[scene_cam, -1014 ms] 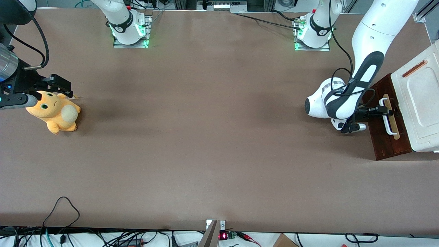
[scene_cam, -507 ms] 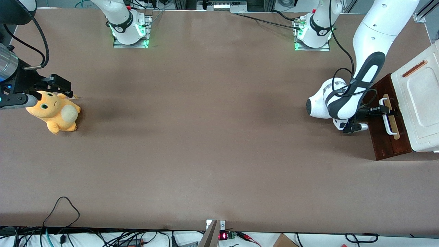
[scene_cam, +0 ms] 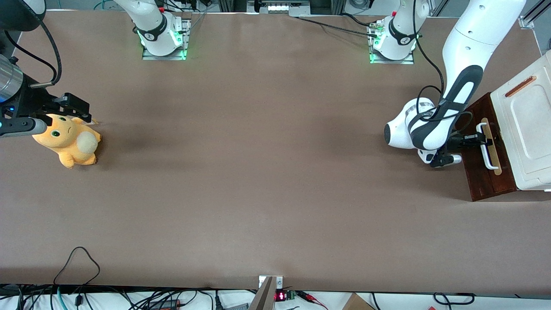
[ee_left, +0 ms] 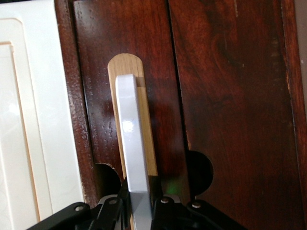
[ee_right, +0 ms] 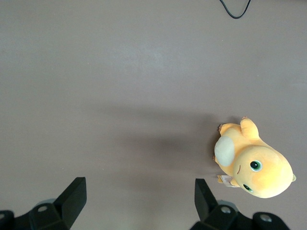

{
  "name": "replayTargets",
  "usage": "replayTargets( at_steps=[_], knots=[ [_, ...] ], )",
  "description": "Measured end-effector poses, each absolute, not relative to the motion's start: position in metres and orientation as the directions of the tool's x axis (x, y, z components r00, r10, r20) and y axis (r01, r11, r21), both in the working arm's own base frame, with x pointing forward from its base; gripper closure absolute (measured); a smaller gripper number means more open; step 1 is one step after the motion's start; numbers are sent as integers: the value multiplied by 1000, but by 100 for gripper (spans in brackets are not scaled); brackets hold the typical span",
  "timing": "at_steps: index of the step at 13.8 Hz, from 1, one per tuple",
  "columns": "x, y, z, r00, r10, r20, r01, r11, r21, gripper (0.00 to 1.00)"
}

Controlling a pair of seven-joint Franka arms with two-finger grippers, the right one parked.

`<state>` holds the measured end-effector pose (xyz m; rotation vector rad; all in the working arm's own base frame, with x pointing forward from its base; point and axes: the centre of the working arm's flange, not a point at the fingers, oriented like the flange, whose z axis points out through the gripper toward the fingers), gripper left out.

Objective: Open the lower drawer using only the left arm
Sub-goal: 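Close the left gripper around the white bar handle, then pull the handle away from the cabinet with the left gripper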

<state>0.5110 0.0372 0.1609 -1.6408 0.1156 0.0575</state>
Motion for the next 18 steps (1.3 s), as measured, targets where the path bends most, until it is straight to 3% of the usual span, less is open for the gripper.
replayTargets(
  at_steps=[8,18],
  knots=[
    [510,25,160,993,-62,-103,-107,-69,-992,81],
    [501,-64,163,979,-178,-97,-115,-93,-989,81]
  ],
)
